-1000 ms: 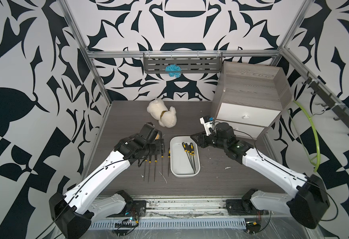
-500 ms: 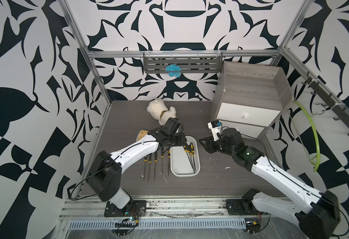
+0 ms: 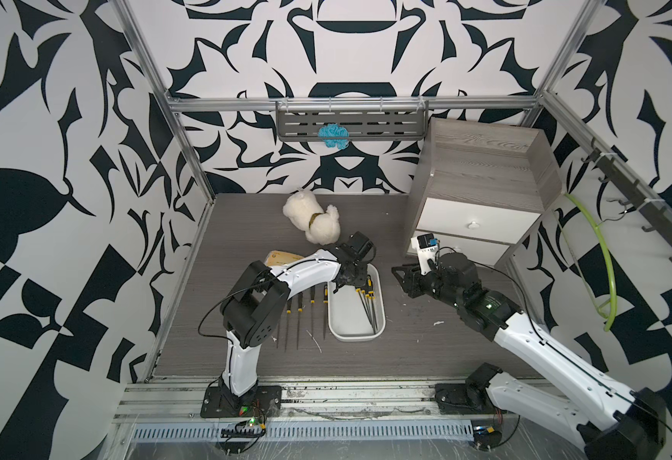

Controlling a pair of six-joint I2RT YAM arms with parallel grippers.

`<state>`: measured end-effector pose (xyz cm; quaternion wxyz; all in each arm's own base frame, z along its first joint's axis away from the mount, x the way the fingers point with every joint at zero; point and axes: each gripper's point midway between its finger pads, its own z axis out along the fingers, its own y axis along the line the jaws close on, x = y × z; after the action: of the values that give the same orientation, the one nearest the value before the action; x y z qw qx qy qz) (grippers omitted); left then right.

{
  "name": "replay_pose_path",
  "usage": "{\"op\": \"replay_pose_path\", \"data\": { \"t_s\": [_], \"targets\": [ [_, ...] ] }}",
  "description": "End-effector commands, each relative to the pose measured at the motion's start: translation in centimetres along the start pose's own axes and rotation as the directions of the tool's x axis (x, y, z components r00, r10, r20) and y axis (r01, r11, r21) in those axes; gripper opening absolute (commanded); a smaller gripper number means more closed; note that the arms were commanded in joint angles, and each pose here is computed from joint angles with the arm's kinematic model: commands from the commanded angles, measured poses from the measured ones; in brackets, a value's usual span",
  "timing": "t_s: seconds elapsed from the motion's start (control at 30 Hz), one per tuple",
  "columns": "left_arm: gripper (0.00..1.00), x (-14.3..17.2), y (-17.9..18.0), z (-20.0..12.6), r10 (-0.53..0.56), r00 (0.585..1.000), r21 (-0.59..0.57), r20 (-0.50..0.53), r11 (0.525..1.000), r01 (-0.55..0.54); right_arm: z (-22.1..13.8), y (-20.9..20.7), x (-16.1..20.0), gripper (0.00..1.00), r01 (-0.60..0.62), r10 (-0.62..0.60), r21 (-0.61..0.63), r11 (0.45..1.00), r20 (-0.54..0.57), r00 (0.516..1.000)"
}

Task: Take the file tool out of the storage box
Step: Pick up the file tool from the storage box.

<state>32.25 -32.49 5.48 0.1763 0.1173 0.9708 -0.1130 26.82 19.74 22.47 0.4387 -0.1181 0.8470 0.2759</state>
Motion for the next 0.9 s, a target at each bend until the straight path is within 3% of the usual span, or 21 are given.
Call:
{"op": "replay_pose_path", "data": {
  "t_s": [0.0,0.33,0.73,0.87],
  "targets": [
    [0.32,0.2,-0.2,0.1,0.025,1.0,-0.031,-0.013,0.999,-0.026,-0.2,0.3,-1.3,0.4,0.002,-0.001,-0.012,1.0,0.051,0.999],
    [0.32,0.3,0.4,1.7,0.044,0.998,-0.083,-0.042,0.995,-0.048,0.0,0.4,-1.2,0.4,-0.006,0.006,-0.019,1.0,0.045,0.999],
    [0.2,0.9,0.5,2.3,0.042,0.997,-0.082,-0.063,0.995,-0.048,0.3,0.5,-1.0,0.4,-0.011,0.012,-0.023,1.0,0.035,0.999],
    [0.25,0.8,0.8,2.5,0.044,0.997,-0.106,-0.066,0.993,-0.051,0.3,0.5,-1.0,0.4,-0.012,0.013,-0.028,1.0,0.033,0.999]
  ]
}}
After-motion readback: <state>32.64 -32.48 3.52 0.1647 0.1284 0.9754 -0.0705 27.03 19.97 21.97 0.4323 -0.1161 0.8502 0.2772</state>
